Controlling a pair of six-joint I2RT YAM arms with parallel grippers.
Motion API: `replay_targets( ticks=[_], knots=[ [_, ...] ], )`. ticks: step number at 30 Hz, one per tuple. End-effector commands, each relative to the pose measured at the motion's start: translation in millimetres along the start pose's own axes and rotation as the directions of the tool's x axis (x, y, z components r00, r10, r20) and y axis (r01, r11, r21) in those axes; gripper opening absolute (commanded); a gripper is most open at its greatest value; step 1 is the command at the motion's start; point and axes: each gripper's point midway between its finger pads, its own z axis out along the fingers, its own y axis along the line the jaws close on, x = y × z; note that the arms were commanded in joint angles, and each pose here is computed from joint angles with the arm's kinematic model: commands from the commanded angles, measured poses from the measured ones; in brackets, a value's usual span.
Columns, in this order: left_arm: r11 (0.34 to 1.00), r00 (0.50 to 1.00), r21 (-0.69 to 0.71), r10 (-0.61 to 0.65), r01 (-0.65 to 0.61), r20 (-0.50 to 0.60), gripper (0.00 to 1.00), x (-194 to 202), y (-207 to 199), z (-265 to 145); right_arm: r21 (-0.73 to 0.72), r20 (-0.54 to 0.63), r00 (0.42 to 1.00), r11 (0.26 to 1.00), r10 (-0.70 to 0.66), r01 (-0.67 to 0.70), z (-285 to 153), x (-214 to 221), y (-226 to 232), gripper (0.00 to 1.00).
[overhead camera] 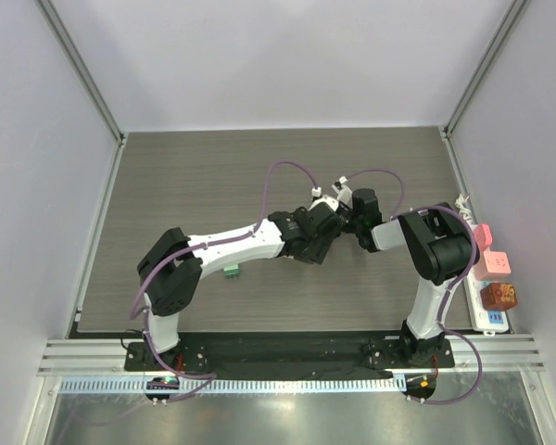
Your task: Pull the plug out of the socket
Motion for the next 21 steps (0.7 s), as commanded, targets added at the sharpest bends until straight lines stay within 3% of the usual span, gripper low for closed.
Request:
replay_targets(
  ticks=[1,5,10,17,21],
  knots=[
    [0.997,0.999,0.075,-0.009,0.006,0.033,0.0,-18,-19,-11,0.118,-0.045,0.999,0.993,0.031,-0.025,1,21,-30,0.01],
    [0.995,0.998,0.103,-0.025,0.019,0.057,0.0,-18,-19,-20,0.122,-0.048,0.998,0.992,0.027,-0.021,2,22,-32,0.01],
    [0.979,0.973,0.2,-0.093,0.05,0.211,0.0,-37,-22,-43,0.175,-0.061,0.998,0.984,0.019,-0.008,1,25,-40,0.01],
    [0.98,0.926,0.122,-0.192,0.16,0.326,0.0,-46,9,-68,0.23,-0.061,0.998,0.973,-0.008,0.021,0,23,-47,0.01],
    [0.984,0.94,0.086,-0.174,0.156,0.294,0.0,-39,11,-63,0.254,-0.072,0.997,0.966,-0.022,0.04,2,25,-49,0.01]
  ],
)
